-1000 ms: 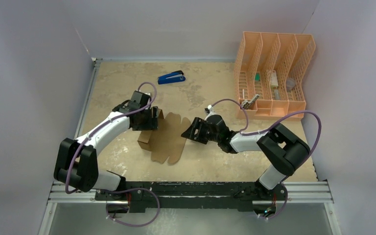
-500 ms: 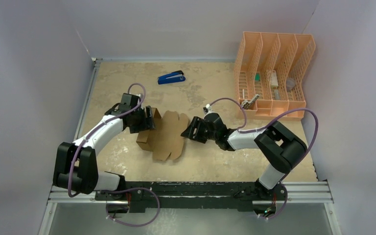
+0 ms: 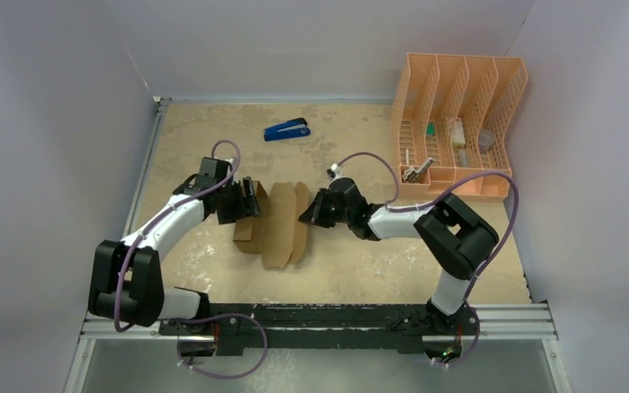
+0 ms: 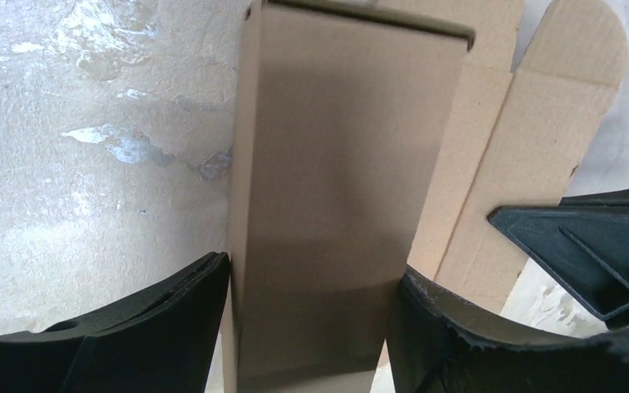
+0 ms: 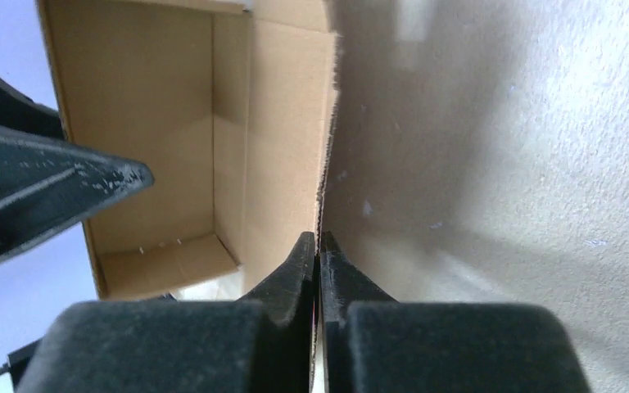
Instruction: Fold the paper box
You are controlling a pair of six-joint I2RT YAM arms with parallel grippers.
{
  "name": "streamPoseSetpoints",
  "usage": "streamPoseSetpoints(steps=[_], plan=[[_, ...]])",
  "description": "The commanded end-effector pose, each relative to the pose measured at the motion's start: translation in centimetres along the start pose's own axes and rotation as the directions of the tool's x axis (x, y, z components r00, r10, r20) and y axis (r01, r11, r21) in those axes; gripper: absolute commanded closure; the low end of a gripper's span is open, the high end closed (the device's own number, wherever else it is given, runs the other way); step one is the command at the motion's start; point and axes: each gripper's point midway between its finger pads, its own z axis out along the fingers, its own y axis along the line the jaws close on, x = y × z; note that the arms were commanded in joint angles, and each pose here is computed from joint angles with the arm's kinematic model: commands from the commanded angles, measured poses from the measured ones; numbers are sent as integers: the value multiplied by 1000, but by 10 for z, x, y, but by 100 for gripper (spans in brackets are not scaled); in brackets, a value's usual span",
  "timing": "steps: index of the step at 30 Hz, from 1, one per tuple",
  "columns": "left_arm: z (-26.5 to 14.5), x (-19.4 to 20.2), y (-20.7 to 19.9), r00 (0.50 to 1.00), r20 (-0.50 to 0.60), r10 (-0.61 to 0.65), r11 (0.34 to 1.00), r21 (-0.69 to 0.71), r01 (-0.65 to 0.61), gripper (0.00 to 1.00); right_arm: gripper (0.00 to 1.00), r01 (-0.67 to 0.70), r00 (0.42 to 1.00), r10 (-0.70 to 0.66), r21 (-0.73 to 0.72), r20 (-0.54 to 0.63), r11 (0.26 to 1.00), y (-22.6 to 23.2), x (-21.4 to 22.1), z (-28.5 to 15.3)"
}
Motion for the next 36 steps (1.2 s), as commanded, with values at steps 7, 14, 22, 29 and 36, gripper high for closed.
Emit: streamPoseSetpoints(steps=[7,14,22,29,36], plan=[[-26,-32,-6,989,143,-39,999,-2,40,25,100,326,943,-333,259,-19,909,16,-53,-44],[-39,-35,-1,983,175,-62,997,-39,70,24,100,418,901,-419,470,-107,777,1,-78,-79],[-43,-17,-18,983,128,-131,990,76,122,26,99,505,850,-491,559,-190,658,17,-99,-97],[-34,-13,-43,980,92,-176,966,207,154,27,97,566,799,-551,610,-241,554,33,-104,-90],[-20,-25,-91,975,125,-185,953,264,147,26,96,600,766,-578,636,-281,486,47,-100,-73]])
